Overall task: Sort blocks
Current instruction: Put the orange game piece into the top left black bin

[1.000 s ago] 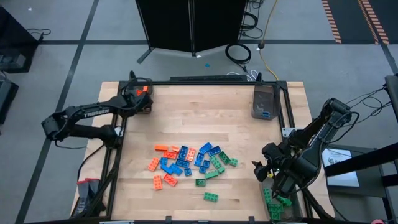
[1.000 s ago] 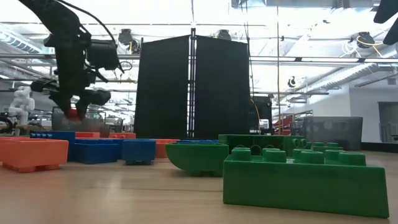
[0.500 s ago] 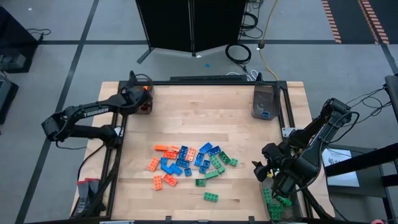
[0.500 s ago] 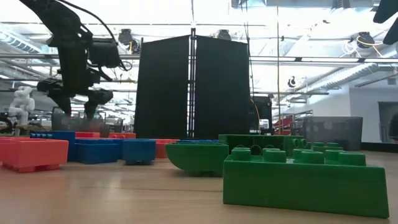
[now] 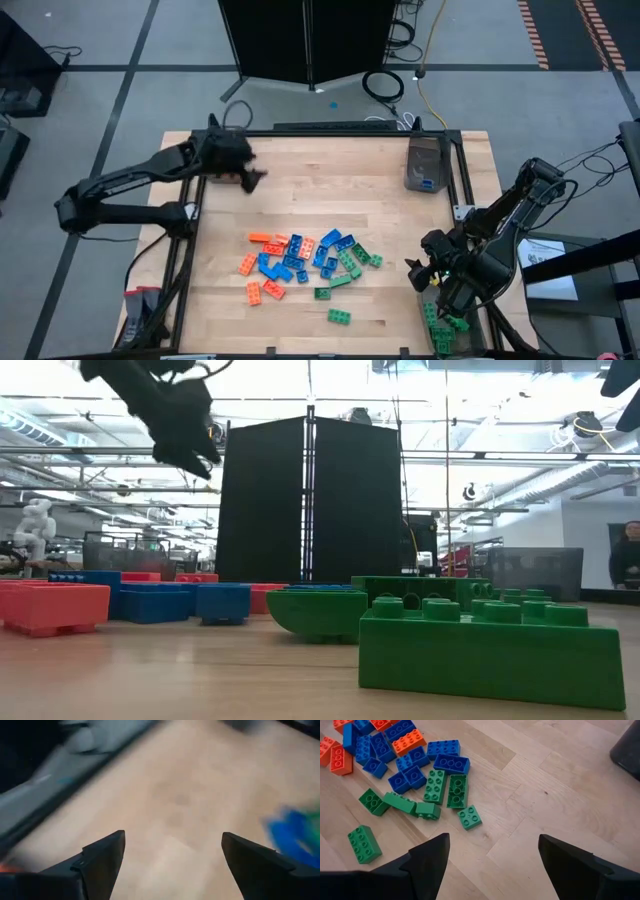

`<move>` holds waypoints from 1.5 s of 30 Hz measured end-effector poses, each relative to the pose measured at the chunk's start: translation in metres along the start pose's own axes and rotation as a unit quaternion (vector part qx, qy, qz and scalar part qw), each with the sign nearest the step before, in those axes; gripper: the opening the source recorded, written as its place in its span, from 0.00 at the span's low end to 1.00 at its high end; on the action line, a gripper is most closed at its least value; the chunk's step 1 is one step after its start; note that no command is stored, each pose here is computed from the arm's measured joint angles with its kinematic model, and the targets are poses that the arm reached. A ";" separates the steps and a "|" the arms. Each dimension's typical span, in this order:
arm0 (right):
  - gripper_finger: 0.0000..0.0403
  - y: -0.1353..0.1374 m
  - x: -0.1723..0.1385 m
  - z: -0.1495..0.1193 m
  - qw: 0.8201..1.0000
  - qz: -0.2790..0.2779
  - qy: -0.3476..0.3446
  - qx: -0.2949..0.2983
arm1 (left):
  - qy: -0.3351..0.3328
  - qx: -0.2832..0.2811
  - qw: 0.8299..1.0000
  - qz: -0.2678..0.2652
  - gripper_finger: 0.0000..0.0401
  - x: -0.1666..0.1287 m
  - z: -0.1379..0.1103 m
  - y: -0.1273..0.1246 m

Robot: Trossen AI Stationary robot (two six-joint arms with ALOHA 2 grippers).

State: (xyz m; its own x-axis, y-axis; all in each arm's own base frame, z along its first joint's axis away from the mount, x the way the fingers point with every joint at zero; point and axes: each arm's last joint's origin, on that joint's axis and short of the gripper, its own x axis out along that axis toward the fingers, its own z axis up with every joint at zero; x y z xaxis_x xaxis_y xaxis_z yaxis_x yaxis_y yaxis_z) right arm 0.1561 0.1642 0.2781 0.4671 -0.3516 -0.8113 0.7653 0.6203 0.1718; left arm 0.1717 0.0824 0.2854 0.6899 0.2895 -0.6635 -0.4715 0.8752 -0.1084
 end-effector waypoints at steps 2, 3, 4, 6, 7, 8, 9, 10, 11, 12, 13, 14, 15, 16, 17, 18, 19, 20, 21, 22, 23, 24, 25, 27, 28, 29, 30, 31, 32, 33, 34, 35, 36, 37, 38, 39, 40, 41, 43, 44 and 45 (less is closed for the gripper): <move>0.74 0.000 0.000 0.000 1.000 0.000 0.000 0.001 | 0.027 0.037 0.998 -0.037 0.83 -0.004 -0.008 -0.012; 0.74 0.000 0.000 0.000 1.000 0.000 0.000 0.001 | 0.041 0.048 0.997 -0.048 0.83 -0.004 -0.013 -0.017; 0.74 0.000 0.000 0.000 1.000 0.000 0.000 0.001 | 0.056 0.060 0.995 -0.058 0.83 -0.002 -0.018 -0.022; 0.74 0.000 0.000 0.000 1.000 0.000 0.000 0.001 | 0.088 0.081 0.990 -0.075 0.84 0.003 -0.031 -0.031; 0.74 0.000 0.000 0.000 1.000 0.000 0.000 0.001 | 0.104 0.090 0.987 -0.083 0.84 0.007 -0.038 -0.036; 0.74 0.000 0.000 0.000 1.000 0.001 0.000 0.001 | 0.117 0.092 0.985 -0.090 0.84 0.011 -0.044 -0.040; 0.74 0.000 0.000 0.000 1.000 0.000 0.000 0.001 | 0.127 0.094 0.983 -0.095 0.84 0.015 -0.049 -0.043; 0.74 0.000 0.000 0.000 1.000 0.000 0.000 0.001 | 0.138 0.099 0.980 -0.101 0.84 0.018 -0.055 -0.047; 0.74 0.000 0.000 0.000 1.000 0.000 0.000 0.001 | 0.152 0.106 0.977 -0.105 0.84 0.021 -0.062 -0.050; 0.74 0.000 0.000 0.000 1.000 0.000 0.000 0.001 | 0.166 0.117 0.973 -0.110 0.84 0.024 -0.068 -0.054; 0.74 0.000 0.000 0.000 1.000 0.000 0.000 0.001 | 0.176 0.124 0.970 -0.114 0.84 0.026 -0.072 -0.057; 0.74 0.000 0.000 0.000 1.000 0.000 0.000 0.001 | 0.181 0.129 0.968 -0.119 0.84 0.028 -0.075 -0.061; 0.74 0.000 0.000 0.000 1.000 0.000 0.000 0.001 | 0.178 0.131 0.967 -0.123 0.84 0.030 -0.075 -0.064; 0.74 0.000 0.000 0.000 1.000 0.000 0.000 0.001 | 0.176 0.135 0.967 -0.127 0.84 0.031 -0.076 -0.067; 0.74 0.000 0.000 0.000 1.000 0.000 0.000 0.001 | 0.179 0.141 0.965 -0.128 0.84 0.033 -0.079 -0.070; 0.74 0.000 0.000 0.000 1.000 0.000 0.000 0.001 | 0.185 0.146 0.963 -0.130 0.84 0.036 -0.083 -0.072; 0.74 0.000 0.000 0.000 1.000 0.000 0.000 0.001 | 0.192 0.153 0.960 -0.132 0.84 0.038 -0.087 -0.074; 0.74 0.000 0.000 0.000 1.000 0.000 0.001 0.001 | 0.198 0.159 0.958 -0.135 0.84 0.040 -0.090 -0.077; 0.74 0.000 0.000 0.000 1.000 0.000 0.002 0.001 | 0.203 0.164 0.955 -0.138 0.84 0.041 -0.092 -0.079; 0.74 0.000 0.000 0.000 1.000 0.000 0.003 0.002 | 0.210 0.171 0.953 -0.139 0.84 0.043 -0.095 -0.081; 0.74 0.000 0.000 0.000 1.000 0.000 0.008 0.002 | 0.219 0.176 0.949 -0.140 0.84 0.046 -0.099 -0.083; 0.74 0.000 0.000 -0.001 1.000 0.000 0.011 0.003 | 0.228 0.181 0.947 -0.139 0.84 0.049 -0.103 -0.085; 0.74 0.000 0.000 -0.001 1.000 0.000 0.013 0.003 | 0.234 0.181 0.945 -0.139 0.84 0.052 -0.106 -0.086; 0.74 0.000 0.000 -0.001 1.000 0.000 0.014 0.003 | 0.232 0.178 0.947 -0.137 0.84 0.059 -0.112 -0.089; 0.74 0.000 0.000 -0.001 1.000 0.000 0.014 0.003 | 0.236 0.174 0.948 -0.126 0.84 0.063 -0.116 -0.089; 0.74 0.000 0.000 -0.001 1.000 0.000 0.014 0.003 | 0.242 0.176 0.948 -0.110 0.84 0.066 -0.120 -0.088; 0.74 0.001 0.000 -0.001 1.000 0.000 0.014 0.003 | 0.249 0.176 0.948 -0.093 0.84 0.070 -0.124 -0.087; 0.74 0.000 0.000 -0.001 1.000 0.000 0.014 0.003 | 0.256 0.176 0.947 -0.080 0.83 0.073 -0.127 -0.086; 0.74 0.000 0.000 -0.001 1.000 0.000 0.014 0.003 | 0.260 0.176 0.947 -0.070 0.82 0.076 -0.128 -0.086; 0.74 0.000 0.000 -0.001 1.000 0.000 0.014 0.001 | 0.264 0.176 0.946 -0.064 0.81 0.079 -0.130 -0.085; 0.74 0.000 0.000 -0.001 1.000 0.000 0.014 0.000 | 0.270 0.177 0.944 -0.061 0.79 0.082 -0.131 -0.085; 0.74 0.000 0.000 -0.001 1.000 0.000 0.014 -0.002 | 0.278 0.178 0.942 -0.057 0.77 0.085 -0.133 -0.086; 0.74 0.000 0.000 -0.001 1.000 -0.001 0.014 -0.003 | 0.282 0.179 0.941 -0.056 0.74 0.087 -0.135 -0.086; 0.74 0.000 0.000 -0.001 1.000 -0.001 0.014 -0.003 | 0.282 0.179 0.941 -0.057 0.70 0.090 -0.135 -0.087; 0.74 0.000 0.000 -0.001 1.000 -0.002 0.013 -0.004 | 0.284 0.179 0.940 -0.057 0.66 0.092 -0.136 -0.088; 0.74 0.000 0.000 -0.001 1.000 -0.002 0.013 -0.004 | 0.286 0.180 0.939 -0.058 0.62 0.094 -0.136 -0.088; 0.74 0.000 0.000 -0.001 1.000 -0.002 0.013 -0.004 | 0.288 0.178 0.939 -0.059 0.57 0.095 -0.137 -0.089; 0.74 0.000 0.000 -0.001 1.000 -0.002 0.013 -0.004 | 0.290 0.175 0.939 -0.058 0.51 0.096 -0.137 -0.089; 0.74 0.000 0.000 -0.001 1.000 -0.002 0.013 -0.003 | 0.287 0.160 0.943 -0.050 0.38 0.096 -0.135 -0.090; 0.74 0.000 0.000 -0.001 1.000 -0.002 0.013 -0.003 | 0.280 0.153 0.947 -0.043 0.31 0.096 -0.132 -0.090; 0.74 0.000 0.000 -0.001 1.000 -0.002 0.013 -0.003 | 0.273 0.145 0.950 -0.036 0.25 0.095 -0.130 -0.091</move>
State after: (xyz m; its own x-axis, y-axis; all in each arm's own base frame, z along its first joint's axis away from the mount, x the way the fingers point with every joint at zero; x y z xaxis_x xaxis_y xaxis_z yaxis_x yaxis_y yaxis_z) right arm 0.1557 0.1647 0.2778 0.4516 -0.3356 -0.8267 0.7646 0.6230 0.1648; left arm 0.2084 -0.0199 0.1358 0.2890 0.0506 -0.9560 -0.2078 0.9781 -0.0110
